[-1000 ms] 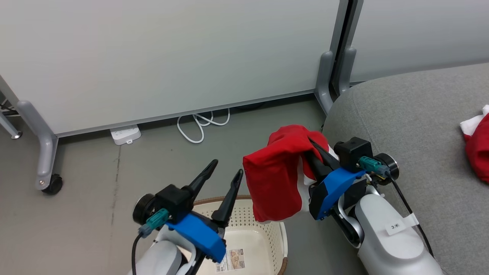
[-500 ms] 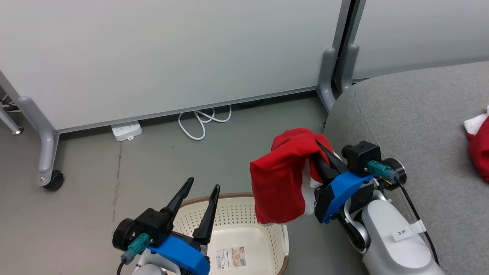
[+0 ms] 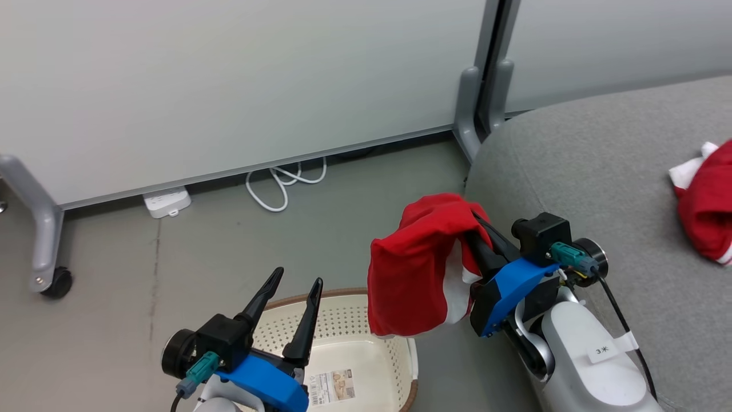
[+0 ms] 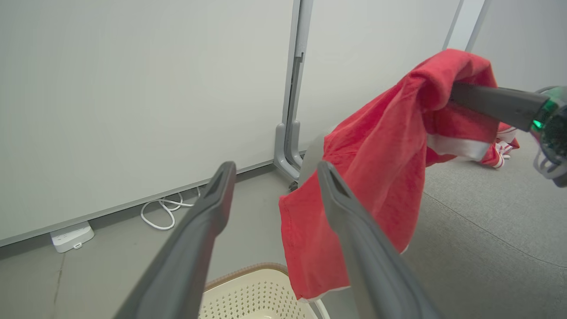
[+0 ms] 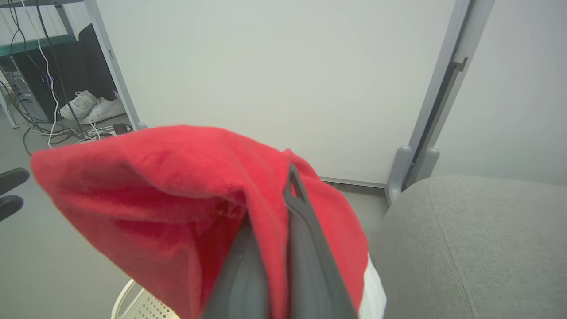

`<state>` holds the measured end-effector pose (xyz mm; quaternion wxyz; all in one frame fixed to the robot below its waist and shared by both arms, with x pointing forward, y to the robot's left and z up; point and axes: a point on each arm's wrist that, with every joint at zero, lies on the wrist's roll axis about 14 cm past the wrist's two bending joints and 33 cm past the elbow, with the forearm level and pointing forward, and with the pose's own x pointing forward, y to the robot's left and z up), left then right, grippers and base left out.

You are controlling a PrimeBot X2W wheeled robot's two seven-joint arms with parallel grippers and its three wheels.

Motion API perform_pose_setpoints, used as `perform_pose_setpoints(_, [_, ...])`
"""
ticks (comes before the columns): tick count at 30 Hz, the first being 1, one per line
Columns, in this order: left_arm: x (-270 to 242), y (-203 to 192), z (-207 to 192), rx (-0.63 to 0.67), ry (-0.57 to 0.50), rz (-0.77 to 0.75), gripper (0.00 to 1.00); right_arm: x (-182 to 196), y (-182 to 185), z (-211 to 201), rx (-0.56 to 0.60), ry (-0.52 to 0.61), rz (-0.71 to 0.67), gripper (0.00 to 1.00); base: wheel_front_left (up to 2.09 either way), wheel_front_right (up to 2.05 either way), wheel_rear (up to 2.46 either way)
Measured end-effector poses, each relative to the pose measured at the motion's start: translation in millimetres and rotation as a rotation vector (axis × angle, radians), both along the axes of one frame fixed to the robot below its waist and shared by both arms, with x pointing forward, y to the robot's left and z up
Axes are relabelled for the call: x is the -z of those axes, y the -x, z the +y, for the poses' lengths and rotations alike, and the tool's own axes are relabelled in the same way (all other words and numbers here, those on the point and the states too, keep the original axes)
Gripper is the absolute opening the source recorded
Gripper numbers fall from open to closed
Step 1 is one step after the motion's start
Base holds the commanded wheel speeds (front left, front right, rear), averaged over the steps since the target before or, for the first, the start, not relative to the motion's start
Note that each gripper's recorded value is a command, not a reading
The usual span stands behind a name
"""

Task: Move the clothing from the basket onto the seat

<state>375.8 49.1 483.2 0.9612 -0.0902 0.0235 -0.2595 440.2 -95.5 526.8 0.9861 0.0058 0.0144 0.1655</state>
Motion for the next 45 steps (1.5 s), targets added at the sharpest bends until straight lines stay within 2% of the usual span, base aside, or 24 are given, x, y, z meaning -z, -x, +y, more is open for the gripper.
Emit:
perform_pose_setpoints(14, [8.2,-11.7,-59.5,0.190,-0.018,0.005,1.00,8.6,19.4,-68.5,0.177,-0.010,0.022,0.00,0.00,0.00,0.00])
perform_pose_setpoints(33, [20.9,-4.5,-156.1,0.485,-0.003,0.022,1.00,20.8,76.5,-173.9,0.486,-0.004,0.054,0.00,0.00,0.00,0.00])
perform_pose_setpoints(45, [23.9,-1.6,-173.8,0.550,-0.001,0.025,1.00,29.3,85.8,-188.8,0.541,-0.006,0.070,0.00,0.00,0.00,0.00])
